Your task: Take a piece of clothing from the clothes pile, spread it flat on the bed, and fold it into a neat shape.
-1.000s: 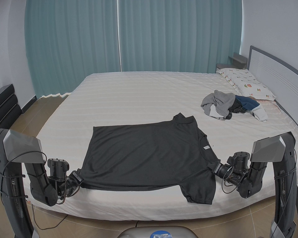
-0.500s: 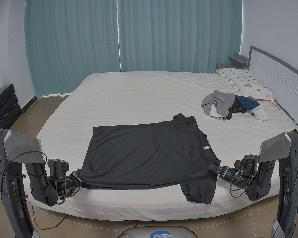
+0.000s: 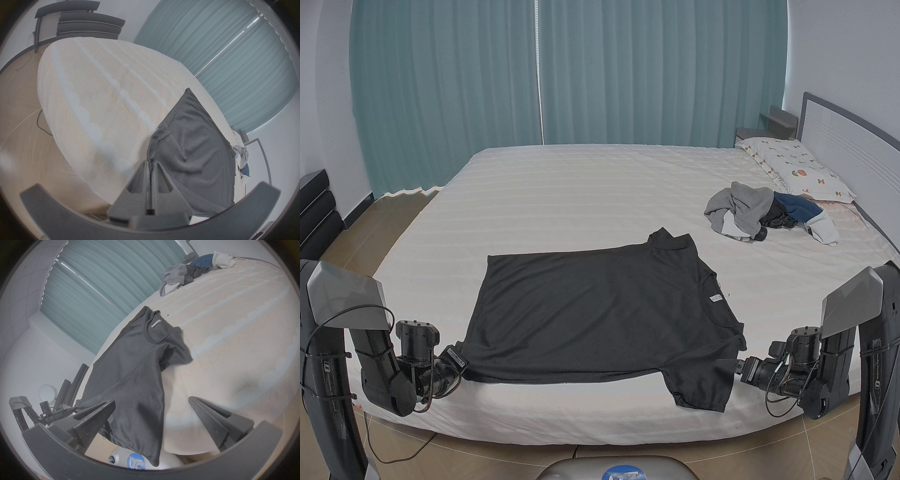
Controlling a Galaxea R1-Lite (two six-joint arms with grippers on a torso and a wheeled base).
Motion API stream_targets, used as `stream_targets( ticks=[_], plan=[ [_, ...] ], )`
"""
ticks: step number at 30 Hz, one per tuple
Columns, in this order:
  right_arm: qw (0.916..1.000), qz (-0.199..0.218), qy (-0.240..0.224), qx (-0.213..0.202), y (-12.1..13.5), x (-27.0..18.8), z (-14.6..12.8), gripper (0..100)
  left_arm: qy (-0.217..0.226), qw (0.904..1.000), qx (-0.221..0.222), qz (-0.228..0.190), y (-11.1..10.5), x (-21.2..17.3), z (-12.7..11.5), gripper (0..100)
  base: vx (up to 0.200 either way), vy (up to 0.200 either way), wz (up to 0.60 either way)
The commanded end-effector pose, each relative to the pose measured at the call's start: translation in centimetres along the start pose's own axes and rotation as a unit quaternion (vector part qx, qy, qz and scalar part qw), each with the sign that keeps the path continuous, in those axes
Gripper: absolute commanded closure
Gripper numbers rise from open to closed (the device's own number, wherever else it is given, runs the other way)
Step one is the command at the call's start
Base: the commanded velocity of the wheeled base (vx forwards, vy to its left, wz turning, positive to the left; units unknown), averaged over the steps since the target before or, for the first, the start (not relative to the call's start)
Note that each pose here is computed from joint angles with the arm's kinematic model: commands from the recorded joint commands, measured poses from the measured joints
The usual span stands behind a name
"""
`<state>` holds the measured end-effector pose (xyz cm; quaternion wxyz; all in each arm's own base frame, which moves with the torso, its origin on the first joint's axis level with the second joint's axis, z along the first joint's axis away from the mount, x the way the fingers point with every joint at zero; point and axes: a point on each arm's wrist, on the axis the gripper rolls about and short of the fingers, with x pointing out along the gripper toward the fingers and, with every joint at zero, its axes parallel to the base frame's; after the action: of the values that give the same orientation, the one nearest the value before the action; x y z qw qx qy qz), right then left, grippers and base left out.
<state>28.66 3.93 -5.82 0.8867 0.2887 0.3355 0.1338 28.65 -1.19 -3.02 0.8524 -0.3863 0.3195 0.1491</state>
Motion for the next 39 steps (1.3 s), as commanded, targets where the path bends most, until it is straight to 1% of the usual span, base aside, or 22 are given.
stream_targets(
  ticks=[1,7,17,18,23,25,28,39],
  plan=[
    [0.9999,0.006,0.011,-0.004,0.2,0.5,-0.7,0,0.001,1.0000,0.000,-0.001,0.0,0.0,0.0,100,0.000,0.000,0.00],
    [0.9994,0.026,0.009,-0.020,1.7,0.9,-0.6,0,0.002,1.0000,0.000,-0.001,0.0,0.0,0.0,100,0.000,0.000,0.00],
    [0.9994,0.026,0.001,-0.022,1.6,1.4,-0.4,0,0.002,1.0000,0.000,0.000,0.1,0.0,0.0,100,0.000,0.000,0.00],
    [0.9994,0.026,0.000,-0.022,1.5,1.4,-0.3,100,0.002,1.0000,0.000,0.000,0.1,0.0,0.0,100,0.000,0.000,0.00],
    [0.9995,0.022,-0.011,-0.021,1.4,1.1,0.2,100,0.003,1.0000,0.000,0.001,0.1,0.0,-0.1,100,0.000,0.000,0.00],
    [0.9996,0.012,-0.017,-0.017,1.0,0.6,0.5,100,0.002,1.0000,0.000,0.000,0.1,0.0,0.0,100,0.000,0.000,0.00],
    [0.9998,0.001,-0.015,-0.016,0.4,0.1,0.4,100,0.002,1.0000,0.000,0.000,0.1,0.0,0.0,100,0.000,0.000,0.00],
    [0.9999,-0.010,-0.005,-0.013,1.2,-2.9,0.1,100,0.003,0.9999,0.010,0.005,0.3,-0.5,-0.2,100,0.000,0.000,0.00]
  ],
)
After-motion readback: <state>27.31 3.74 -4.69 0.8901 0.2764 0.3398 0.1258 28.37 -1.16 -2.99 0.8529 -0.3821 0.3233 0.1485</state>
